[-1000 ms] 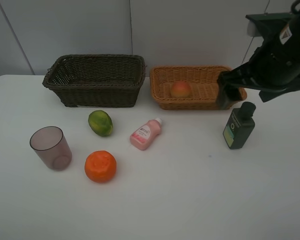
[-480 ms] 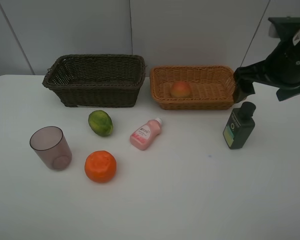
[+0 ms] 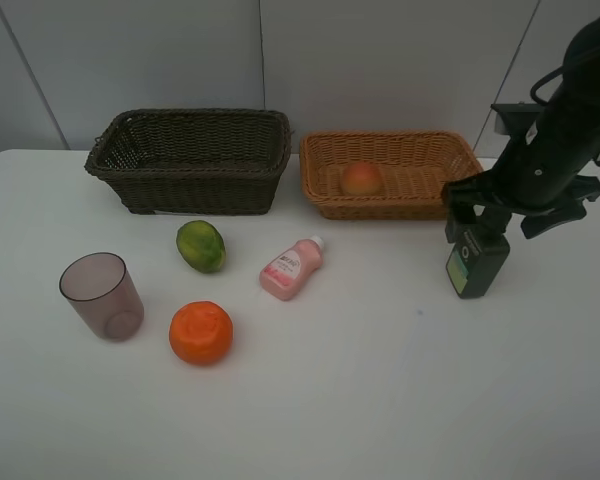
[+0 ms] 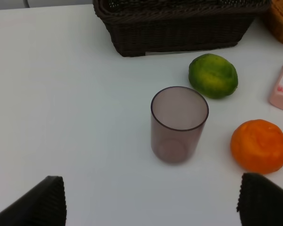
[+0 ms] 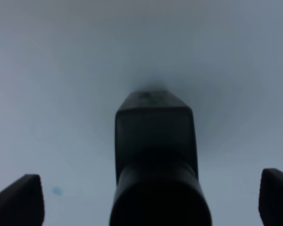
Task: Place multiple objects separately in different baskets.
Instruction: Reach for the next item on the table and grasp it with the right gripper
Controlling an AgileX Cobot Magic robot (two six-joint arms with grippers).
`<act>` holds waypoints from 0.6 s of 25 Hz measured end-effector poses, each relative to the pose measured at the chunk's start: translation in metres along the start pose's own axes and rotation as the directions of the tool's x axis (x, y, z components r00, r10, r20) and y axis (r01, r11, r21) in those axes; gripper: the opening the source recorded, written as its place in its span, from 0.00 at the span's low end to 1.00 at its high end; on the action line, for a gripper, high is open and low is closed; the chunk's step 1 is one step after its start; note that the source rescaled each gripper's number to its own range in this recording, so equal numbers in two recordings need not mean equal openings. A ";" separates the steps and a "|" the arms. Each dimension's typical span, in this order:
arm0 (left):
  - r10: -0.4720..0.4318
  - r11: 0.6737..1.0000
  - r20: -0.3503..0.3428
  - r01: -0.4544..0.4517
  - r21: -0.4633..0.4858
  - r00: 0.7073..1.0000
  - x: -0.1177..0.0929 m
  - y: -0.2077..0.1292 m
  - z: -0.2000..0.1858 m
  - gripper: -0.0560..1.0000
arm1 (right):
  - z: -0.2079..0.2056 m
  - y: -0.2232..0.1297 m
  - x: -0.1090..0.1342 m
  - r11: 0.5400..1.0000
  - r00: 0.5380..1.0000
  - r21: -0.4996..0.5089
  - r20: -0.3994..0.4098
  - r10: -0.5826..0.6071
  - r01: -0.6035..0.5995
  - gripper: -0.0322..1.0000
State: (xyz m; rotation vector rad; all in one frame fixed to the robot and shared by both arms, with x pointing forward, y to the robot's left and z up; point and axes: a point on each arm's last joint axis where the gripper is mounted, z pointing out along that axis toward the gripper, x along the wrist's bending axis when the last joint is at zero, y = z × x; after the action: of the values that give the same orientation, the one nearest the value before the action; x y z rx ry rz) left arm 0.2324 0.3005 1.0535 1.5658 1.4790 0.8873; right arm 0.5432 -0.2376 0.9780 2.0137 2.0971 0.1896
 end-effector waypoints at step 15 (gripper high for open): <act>0.000 1.000 0.000 0.000 0.000 1.000 0.000 0.000 0.000 0.94 | 0.033 0.005 0.001 0.998 0.997 0.024 0.043 -0.064 0.063 0.57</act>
State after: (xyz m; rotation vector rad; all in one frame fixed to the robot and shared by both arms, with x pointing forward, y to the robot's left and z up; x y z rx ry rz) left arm 0.2324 0.3005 1.0535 1.5658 1.4790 0.8873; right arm 0.5563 -0.2384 0.9475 1.9422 2.1429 0.1105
